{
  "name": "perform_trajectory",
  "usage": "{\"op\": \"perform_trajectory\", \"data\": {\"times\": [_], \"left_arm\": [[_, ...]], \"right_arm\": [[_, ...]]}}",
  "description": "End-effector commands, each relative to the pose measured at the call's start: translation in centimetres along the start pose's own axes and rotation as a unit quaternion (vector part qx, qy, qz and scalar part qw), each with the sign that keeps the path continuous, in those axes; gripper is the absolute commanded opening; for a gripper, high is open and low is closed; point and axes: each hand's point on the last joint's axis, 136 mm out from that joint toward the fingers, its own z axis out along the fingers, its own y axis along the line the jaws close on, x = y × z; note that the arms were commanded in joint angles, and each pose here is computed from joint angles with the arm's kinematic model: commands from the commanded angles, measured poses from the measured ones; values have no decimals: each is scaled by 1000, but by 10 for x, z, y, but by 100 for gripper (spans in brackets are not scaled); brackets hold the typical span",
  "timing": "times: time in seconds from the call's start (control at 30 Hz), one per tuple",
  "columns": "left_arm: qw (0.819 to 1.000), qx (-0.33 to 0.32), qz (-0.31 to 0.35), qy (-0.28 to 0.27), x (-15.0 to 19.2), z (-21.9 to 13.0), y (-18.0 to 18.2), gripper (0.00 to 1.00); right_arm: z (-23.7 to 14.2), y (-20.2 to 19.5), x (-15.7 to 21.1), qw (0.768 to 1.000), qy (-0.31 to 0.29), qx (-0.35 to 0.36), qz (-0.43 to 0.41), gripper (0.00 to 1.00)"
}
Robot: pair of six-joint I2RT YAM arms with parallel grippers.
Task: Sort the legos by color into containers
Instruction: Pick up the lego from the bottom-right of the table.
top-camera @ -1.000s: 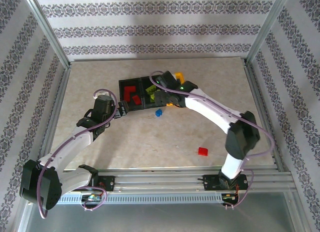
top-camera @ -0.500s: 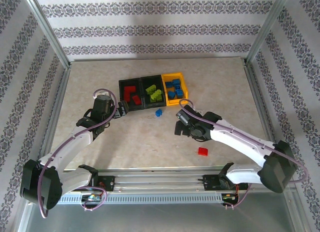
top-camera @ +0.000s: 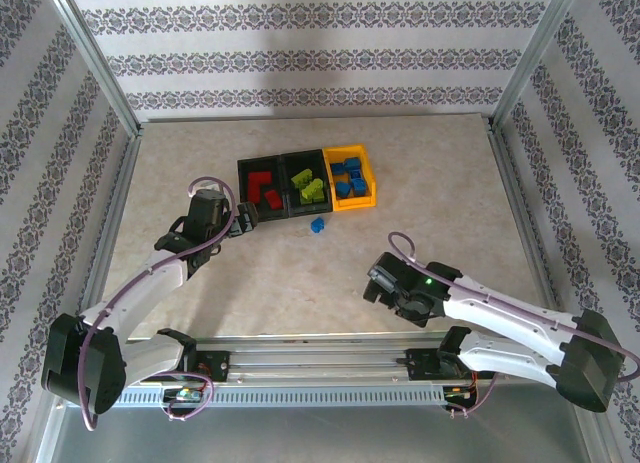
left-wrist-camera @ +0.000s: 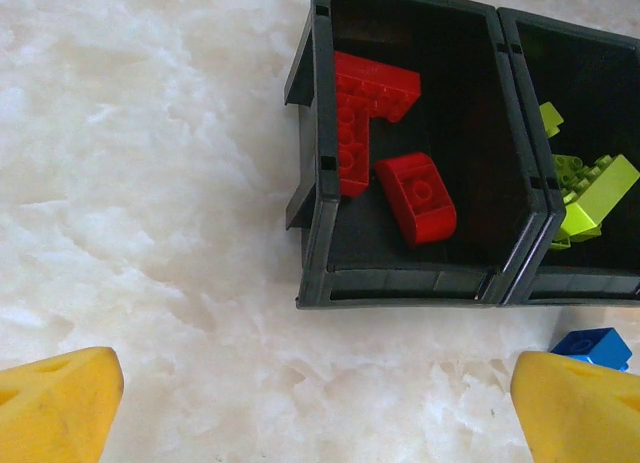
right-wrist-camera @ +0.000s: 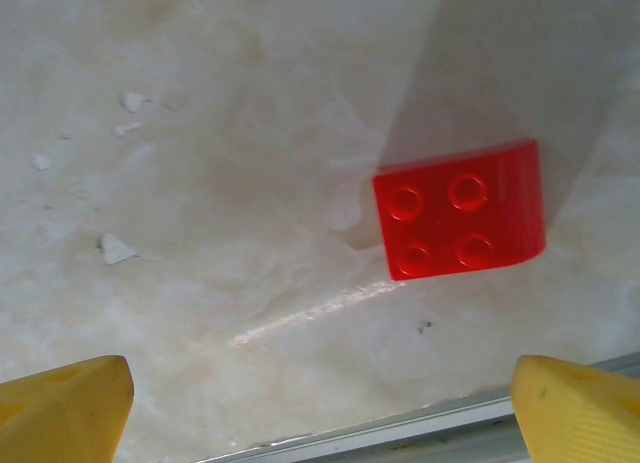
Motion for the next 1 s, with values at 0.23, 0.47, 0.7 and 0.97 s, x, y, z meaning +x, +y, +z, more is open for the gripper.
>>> {"op": "perform_trajectory", "data": {"times": [0.23,0.47,0.7,0.97], "left_arm": [[1000,-2,-11,10,7,7,5,100],[1000,1,-14,15,10,9,4,100],[1000,-3,-13,14,10,9,6,100],[1000,-4,-12,14,10,10,6,100]], "right_arm": [[16,-11,-1,999,-12,17,37,97],[23,-12,-18,998,-32,34,35,97],[34,-5,-29,998,-33,29,37,93],[34,15,-44,999,-46,24,6,91]]}}
